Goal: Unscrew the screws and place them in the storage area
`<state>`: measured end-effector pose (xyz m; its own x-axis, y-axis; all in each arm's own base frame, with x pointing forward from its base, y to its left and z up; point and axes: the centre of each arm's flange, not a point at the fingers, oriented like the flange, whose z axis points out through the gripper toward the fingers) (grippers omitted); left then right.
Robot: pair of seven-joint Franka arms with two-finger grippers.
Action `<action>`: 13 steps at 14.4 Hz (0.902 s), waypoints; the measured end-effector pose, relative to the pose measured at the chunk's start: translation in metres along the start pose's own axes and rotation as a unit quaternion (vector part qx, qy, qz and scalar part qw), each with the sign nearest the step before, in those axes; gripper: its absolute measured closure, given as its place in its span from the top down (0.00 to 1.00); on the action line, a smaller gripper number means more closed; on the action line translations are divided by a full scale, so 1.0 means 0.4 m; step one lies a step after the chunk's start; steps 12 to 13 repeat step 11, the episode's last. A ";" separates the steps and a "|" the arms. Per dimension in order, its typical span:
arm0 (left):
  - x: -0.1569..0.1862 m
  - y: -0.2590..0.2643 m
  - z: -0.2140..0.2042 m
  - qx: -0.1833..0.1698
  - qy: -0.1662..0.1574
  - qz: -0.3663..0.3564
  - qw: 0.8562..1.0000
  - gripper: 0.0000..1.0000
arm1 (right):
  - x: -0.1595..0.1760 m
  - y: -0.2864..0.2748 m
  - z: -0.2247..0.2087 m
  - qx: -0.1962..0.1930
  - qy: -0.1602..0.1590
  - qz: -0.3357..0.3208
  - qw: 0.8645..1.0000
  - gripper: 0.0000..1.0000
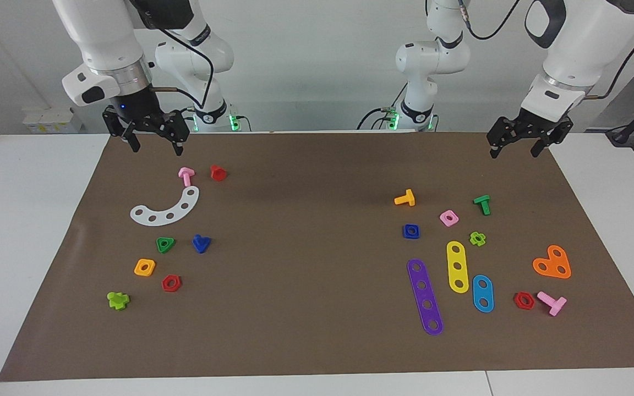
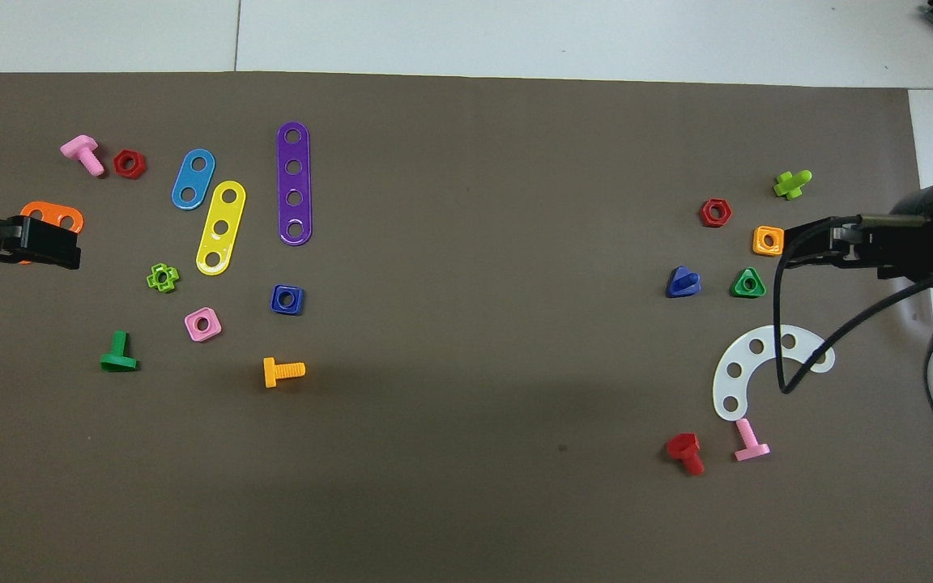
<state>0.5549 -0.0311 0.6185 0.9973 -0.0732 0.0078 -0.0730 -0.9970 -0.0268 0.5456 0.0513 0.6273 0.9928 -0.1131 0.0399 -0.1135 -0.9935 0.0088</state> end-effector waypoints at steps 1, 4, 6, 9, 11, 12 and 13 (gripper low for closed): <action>0.000 0.000 0.000 0.000 0.000 0.000 1.000 1.00 | -0.005 0.000 0.004 0.001 -0.002 -0.005 1.000 1.00; 0.000 0.000 0.000 0.000 0.000 0.000 1.000 1.00 | -0.014 0.002 0.008 0.001 -0.005 -0.027 1.000 1.00; 0.000 0.000 0.000 0.000 0.000 0.000 1.000 1.00 | -0.016 0.006 0.010 0.000 -0.006 -0.035 0.999 1.00; 0.000 0.000 0.000 0.000 0.000 0.000 1.000 1.00 | -0.017 0.007 0.011 0.000 -0.007 -0.036 0.999 1.00; 0.000 0.000 0.000 0.000 0.000 0.000 1.000 1.00 | -0.017 0.007 0.011 0.000 -0.007 -0.036 0.999 1.00; 0.000 0.000 0.000 0.000 0.000 0.000 1.000 1.00 | -0.017 0.007 0.011 0.000 -0.007 -0.036 0.999 1.00; 0.000 0.000 0.000 0.000 0.000 0.000 1.000 1.00 | -0.017 0.007 0.011 0.000 -0.007 -0.036 0.999 1.00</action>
